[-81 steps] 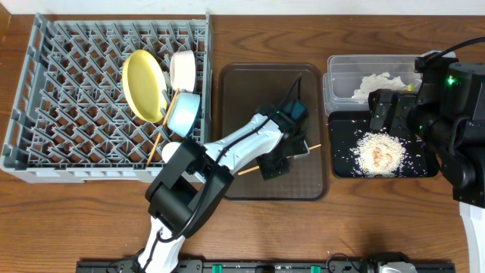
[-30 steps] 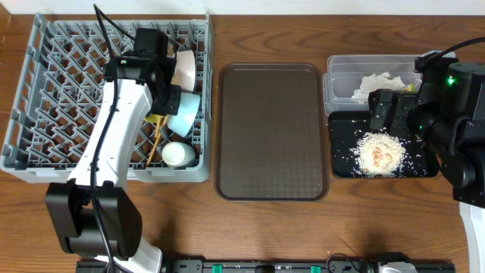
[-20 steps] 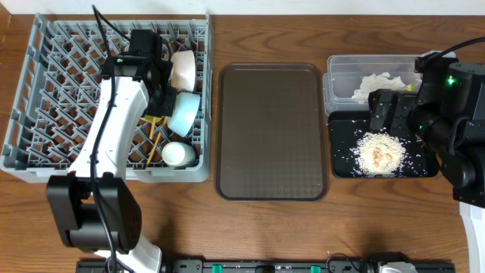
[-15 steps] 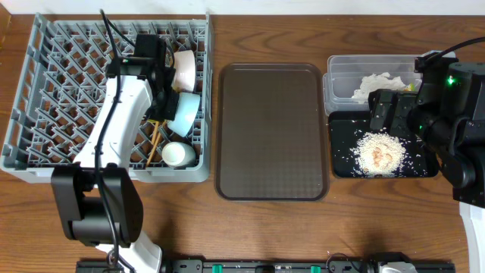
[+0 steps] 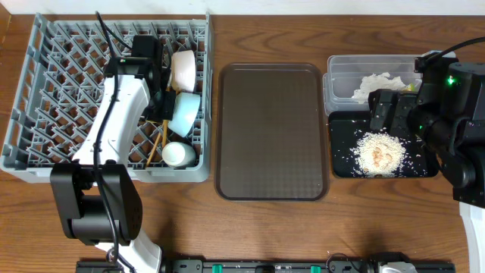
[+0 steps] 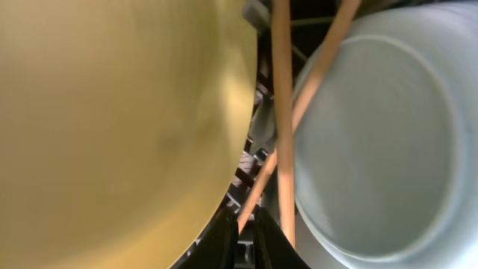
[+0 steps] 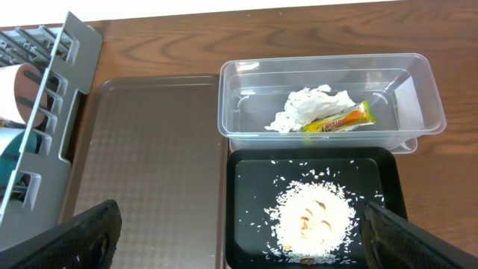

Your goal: Sort waste into correct bins and load items into the dishwasher

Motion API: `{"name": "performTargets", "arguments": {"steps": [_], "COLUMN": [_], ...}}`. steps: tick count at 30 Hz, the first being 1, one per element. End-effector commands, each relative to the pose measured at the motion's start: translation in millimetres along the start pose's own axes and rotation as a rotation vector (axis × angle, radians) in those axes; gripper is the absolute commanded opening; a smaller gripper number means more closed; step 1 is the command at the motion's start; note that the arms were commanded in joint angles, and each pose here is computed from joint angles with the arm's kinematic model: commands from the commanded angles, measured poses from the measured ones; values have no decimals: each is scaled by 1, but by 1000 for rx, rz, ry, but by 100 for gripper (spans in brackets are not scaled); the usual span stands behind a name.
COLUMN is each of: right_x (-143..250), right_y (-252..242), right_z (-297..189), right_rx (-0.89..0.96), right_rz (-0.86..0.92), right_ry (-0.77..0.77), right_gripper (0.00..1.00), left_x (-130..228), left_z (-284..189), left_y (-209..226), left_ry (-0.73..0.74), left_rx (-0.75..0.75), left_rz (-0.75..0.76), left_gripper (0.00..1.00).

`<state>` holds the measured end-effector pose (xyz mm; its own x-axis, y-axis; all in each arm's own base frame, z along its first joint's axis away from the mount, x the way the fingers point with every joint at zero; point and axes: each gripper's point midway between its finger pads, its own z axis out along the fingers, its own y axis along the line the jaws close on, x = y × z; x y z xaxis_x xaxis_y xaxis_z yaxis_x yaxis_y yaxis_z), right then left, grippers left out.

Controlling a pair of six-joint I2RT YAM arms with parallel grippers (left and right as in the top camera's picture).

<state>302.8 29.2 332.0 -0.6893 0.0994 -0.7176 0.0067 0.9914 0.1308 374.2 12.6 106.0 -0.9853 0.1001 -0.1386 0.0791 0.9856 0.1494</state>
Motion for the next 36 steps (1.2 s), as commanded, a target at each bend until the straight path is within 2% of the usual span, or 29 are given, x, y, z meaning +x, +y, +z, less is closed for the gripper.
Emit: {"name": "performTargets", "arguments": {"steps": [1, 8, 13, 16, 18, 22, 23, 24, 25, 29, 36], "right_x": [-1, -1, -1, -1, -1, -1, -1, -1, -1, -1, -1], "right_y": [-4, -4, -4, -4, -4, -4, -4, -4, -4, -4, -3], "right_z": [-1, -1, -1, -1, -1, -1, -1, -1, -1, -1, 0], "right_rx": [13, 13, 14, 13, 13, 13, 14, 13, 13, 13, 13], "right_rz": [10, 10, 10, 10, 10, 10, 10, 10, 10, 10, 9], "right_ry": [-3, -3, -3, -4, -4, -4, -3, -4, -4, -3, -2], "right_gripper": [99, 99, 99, 99, 99, 99, 99, 99, 99, 99, 99], "left_x": [3, 2, -2, -4, -2, 12, 18, 21, 30, 47, 67], "left_z": [2, -3, -46, -85, -109, -170, -185, -193, -214, -244, -272], "left_y": [6, 6, 9, 11, 12, 8, 9, 10, 11, 13, 15], "left_ry": [9, 3, -52, -145, -213, -387, -433, -458, -521, -619, -715], "left_rx": [-17, -17, -2, 20, 35, 96, 102, 101, 107, 112, 110], "left_rz": [-43, -46, -69, -118, -149, -157, -164, -169, -179, -188, -194], "left_gripper": [11, 11, 11, 17, 33, 51, 72, 79, 81, 85, 87]}}
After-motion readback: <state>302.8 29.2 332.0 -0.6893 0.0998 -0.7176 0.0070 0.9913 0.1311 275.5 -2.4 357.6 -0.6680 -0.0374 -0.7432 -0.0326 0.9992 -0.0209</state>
